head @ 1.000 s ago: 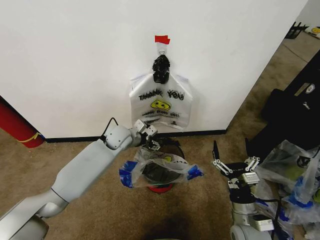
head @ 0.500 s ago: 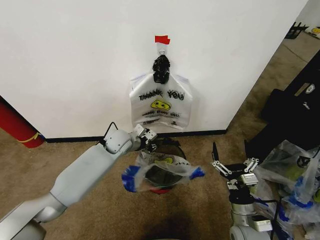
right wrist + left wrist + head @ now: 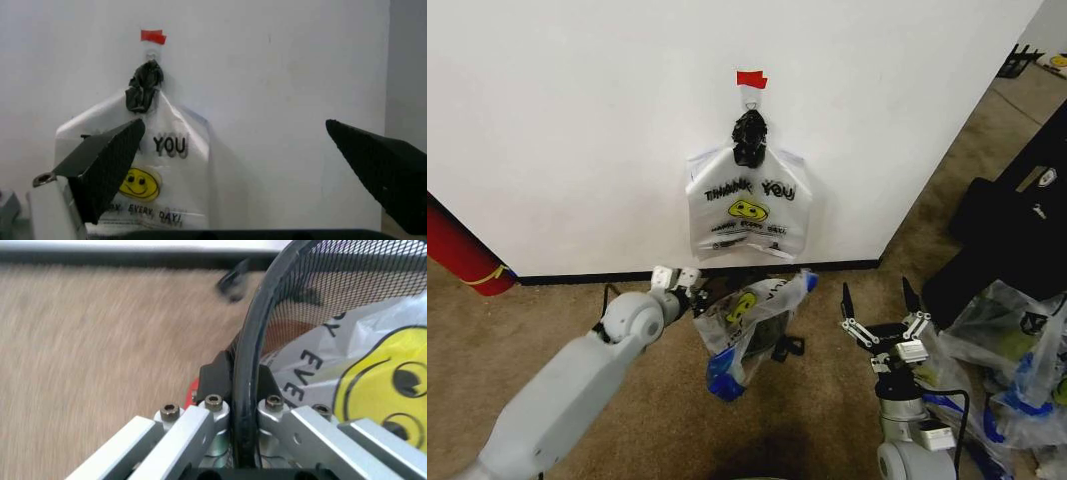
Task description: Pick up the garbage bag from the wall and place it over the trash bin.
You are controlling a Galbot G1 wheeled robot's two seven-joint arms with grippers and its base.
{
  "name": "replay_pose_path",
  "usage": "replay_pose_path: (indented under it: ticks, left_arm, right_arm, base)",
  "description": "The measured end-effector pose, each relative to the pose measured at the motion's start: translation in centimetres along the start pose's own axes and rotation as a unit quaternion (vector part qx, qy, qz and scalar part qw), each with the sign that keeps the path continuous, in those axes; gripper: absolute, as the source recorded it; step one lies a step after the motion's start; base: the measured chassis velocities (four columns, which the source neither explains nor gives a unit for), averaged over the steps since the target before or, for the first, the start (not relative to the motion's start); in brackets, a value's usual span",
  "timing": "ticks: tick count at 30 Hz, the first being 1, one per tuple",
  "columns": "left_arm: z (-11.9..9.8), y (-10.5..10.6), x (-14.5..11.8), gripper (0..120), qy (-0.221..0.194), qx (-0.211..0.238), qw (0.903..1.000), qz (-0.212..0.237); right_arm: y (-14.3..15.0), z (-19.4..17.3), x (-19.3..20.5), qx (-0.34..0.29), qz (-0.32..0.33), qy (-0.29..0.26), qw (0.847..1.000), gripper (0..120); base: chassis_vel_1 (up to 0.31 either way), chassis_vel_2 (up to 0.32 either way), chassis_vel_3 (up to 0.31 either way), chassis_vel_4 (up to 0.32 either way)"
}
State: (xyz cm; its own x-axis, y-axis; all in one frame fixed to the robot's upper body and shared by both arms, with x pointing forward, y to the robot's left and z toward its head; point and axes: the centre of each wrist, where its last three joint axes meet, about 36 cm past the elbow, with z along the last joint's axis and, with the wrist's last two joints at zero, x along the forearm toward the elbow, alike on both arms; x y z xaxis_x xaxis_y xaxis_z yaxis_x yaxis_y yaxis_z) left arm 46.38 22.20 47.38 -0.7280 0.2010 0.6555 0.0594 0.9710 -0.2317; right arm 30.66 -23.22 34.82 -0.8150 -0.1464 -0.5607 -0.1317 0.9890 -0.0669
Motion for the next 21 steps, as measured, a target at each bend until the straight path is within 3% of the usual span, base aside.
replay_pose_path:
  ticks: [4,12,15,21]
  left_arm:
    - [1.5,-0.9,2.5,0,-0.009,0.074,0.9968,-0.030]
    - [3.3,-2.4,7.1,0,-0.068,0.165,0.9836,-0.026]
    - [4.3,-2.7,7.7,0,-0.073,0.175,0.9815,-0.029]
    - [8.1,-3.6,7.2,0,-0.077,0.163,0.9806,-0.077]
  right_arm:
    - [0.1,0.2,0.2,0.001,-0.004,0.002,1.000,100]
    - [-0.1,0.0,1.0,0.004,-0.009,0.004,1.000,100]
    - [-0.2,0.0,1.1,0.005,-0.010,0.004,1.000,100]
    - [-0.1,0.1,1.3,0.005,-0.012,0.002,1.000,100]
  base:
    - [0.000,0.000,0.000,0.000]
    - [0.000,0.000,0.000,0.000]
    - [0.000,0.000,0.000,0.000]
    - [0.000,0.000,0.000,0.000]
